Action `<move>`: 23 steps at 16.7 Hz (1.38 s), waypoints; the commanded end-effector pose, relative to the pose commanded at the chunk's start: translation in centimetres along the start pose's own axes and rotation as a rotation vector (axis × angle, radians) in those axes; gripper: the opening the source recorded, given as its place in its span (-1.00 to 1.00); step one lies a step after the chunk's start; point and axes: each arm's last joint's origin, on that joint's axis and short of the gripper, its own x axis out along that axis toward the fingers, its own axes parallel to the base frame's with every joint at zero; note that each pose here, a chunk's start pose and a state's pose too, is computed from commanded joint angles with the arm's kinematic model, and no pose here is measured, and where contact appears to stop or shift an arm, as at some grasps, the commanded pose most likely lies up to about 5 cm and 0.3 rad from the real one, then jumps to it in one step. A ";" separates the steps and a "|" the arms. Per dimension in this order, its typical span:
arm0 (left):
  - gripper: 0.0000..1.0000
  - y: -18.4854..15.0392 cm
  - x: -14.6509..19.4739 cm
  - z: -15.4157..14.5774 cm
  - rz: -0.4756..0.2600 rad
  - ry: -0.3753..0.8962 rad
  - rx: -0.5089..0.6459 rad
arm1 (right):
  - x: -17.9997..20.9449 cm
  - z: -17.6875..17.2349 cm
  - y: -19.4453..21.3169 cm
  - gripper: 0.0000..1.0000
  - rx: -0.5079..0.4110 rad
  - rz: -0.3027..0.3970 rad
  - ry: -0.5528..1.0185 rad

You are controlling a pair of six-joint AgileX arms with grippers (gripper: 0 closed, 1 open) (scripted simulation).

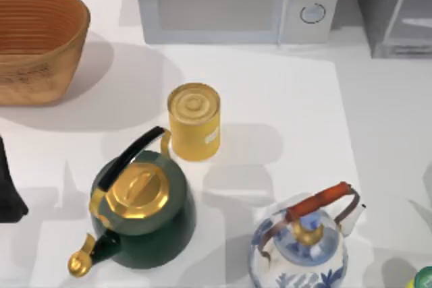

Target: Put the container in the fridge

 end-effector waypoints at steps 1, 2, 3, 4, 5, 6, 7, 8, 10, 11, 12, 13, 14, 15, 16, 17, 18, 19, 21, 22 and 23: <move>1.00 0.0 0.0 0.0 0.000 0.000 0.000 | 0.0 0.0 0.0 1.00 0.000 0.000 0.001; 1.00 0.0 0.0 0.0 0.000 0.000 0.000 | 0.0 0.0 0.0 1.00 0.000 0.000 0.001; 1.00 0.0 0.0 0.0 0.000 0.000 0.000 | 0.0 0.0 0.0 1.00 0.000 0.000 0.001; 1.00 0.0 0.0 0.0 0.000 0.000 0.000 | 0.0 0.0 0.0 1.00 0.000 0.000 0.001; 1.00 0.0 0.0 0.0 0.000 0.000 0.000 | 0.0 0.0 0.0 0.85 0.000 0.000 0.001; 1.00 0.0 0.0 0.0 0.000 0.000 0.000 | 0.0 0.0 0.0 0.70 0.000 0.000 0.001; 1.00 0.0 0.0 0.0 0.000 0.000 0.000 | 0.0 0.0 0.0 0.55 0.000 0.000 0.001; 1.00 0.0 0.0 0.0 0.000 0.000 0.000 | 0.0 0.0 0.0 0.40 0.000 0.000 0.001; 1.00 0.0 0.0 0.0 0.000 0.000 0.000 | 0.0 0.0 0.0 0.10 0.000 0.000 0.001; 1.00 0.0 0.0 0.0 0.000 0.000 0.000 | 0.0 0.0 0.0 -0.04 0.000 0.000 0.001; 1.00 0.0 0.0 0.0 0.000 0.000 0.000 | 0.0 0.0 0.0 -0.19 0.000 0.000 0.001; 1.00 0.0 0.0 0.0 0.000 0.000 0.000 | 0.0 0.0 0.0 -0.34 0.000 0.000 0.001; 1.00 0.0 0.0 0.0 0.000 0.000 0.000 | 0.0 0.0 0.0 -0.49 0.000 0.000 0.001; 1.00 0.0 0.0 0.0 0.000 0.000 0.000 | 0.0 0.0 0.0 -0.64 0.000 0.000 0.001; 1.00 0.0 0.0 0.0 0.000 0.000 0.000 | 0.0 0.0 0.0 -0.79 0.000 0.000 0.001; 1.00 0.0 0.0 0.0 0.000 0.000 0.000 | 0.0 0.0 0.0 -0.94 0.000 0.000 0.001; 1.00 0.0 0.0 0.0 0.000 0.000 0.000 | 0.0 0.0 0.0 -0.98 0.000 0.000 0.001; 1.00 0.0 0.0 0.0 0.000 0.000 0.000 | 0.0 0.0 0.0 -0.98 0.000 0.000 0.001; 1.00 0.0 0.0 0.0 0.000 0.000 0.000 | 0.0 0.0 0.0 -0.98 0.000 0.000 0.001; 1.00 0.0 0.0 0.0 0.000 0.000 0.000 | 0.0 0.0 0.0 -0.98 0.000 0.000 0.001; 1.00 0.0 0.0 0.0 0.000 0.000 0.000 | 0.0 0.0 0.0 -0.98 0.000 0.000 0.001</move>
